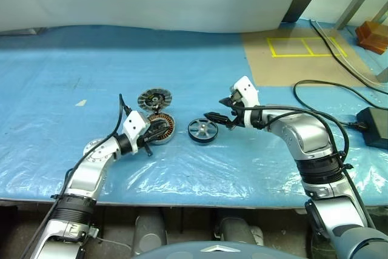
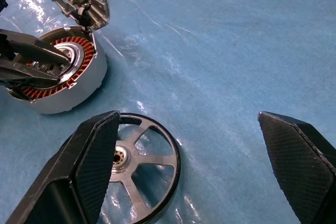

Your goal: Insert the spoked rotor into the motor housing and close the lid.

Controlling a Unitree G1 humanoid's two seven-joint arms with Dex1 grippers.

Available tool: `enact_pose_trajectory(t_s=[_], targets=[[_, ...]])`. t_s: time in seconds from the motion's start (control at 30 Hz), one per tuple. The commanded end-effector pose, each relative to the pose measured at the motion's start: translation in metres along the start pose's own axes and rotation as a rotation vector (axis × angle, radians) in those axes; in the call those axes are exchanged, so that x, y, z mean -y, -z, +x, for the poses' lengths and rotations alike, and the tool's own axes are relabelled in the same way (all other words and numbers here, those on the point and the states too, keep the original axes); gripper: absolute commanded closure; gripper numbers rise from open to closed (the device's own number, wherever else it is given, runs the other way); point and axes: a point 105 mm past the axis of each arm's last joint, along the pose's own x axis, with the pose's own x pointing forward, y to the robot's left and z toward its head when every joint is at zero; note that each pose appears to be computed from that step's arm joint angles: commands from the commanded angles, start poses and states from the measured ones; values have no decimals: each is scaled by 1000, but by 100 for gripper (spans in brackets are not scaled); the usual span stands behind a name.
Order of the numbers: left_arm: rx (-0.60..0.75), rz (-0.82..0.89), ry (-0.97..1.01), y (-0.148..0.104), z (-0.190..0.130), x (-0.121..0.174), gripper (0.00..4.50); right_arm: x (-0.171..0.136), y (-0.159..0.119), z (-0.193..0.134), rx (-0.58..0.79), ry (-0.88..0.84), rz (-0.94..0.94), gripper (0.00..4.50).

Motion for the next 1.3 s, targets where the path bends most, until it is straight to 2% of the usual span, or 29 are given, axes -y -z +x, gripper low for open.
enact_pose_trajectory(t_s=[0.03,0.4,0.73,0.9,1.3], targets=[[6,23,-33,-3,-2,-9,382,-2,-10,-5,38,-6,-23,10],[6,34,-58,-5,-10,-19,382,-5,-7,-3,25,-22,-30,10],[70,-9,-43,-22,-11,-18,382,-10,-4,-1,16,-39,-34,10],[58,6,-56,-22,-9,-23,382,-12,-3,0,12,-49,-38,10],[1,15,-63,-3,-6,-24,382,-10,-1,0,8,-43,-36,10]])
